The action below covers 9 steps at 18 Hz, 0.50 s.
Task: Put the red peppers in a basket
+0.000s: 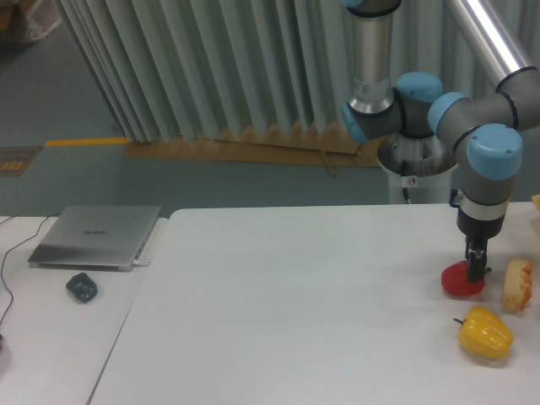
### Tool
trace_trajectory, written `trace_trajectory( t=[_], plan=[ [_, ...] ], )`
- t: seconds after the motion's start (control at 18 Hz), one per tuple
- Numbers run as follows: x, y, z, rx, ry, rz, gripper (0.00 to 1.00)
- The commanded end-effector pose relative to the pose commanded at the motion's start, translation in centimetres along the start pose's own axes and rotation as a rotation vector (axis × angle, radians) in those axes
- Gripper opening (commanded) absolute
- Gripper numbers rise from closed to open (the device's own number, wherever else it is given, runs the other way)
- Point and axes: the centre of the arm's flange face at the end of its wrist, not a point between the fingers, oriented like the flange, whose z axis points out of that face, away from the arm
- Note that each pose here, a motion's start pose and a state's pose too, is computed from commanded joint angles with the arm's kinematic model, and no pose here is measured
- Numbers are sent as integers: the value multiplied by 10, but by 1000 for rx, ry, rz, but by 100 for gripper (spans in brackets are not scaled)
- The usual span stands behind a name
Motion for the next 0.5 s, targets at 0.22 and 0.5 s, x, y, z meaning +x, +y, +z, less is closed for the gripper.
trace_trajectory(
  t=[0.22,0.5],
  plan=[
    [-1,6,3,0,5,-5,100],
    [-1,9,9,-19,28,-4,100]
  ],
)
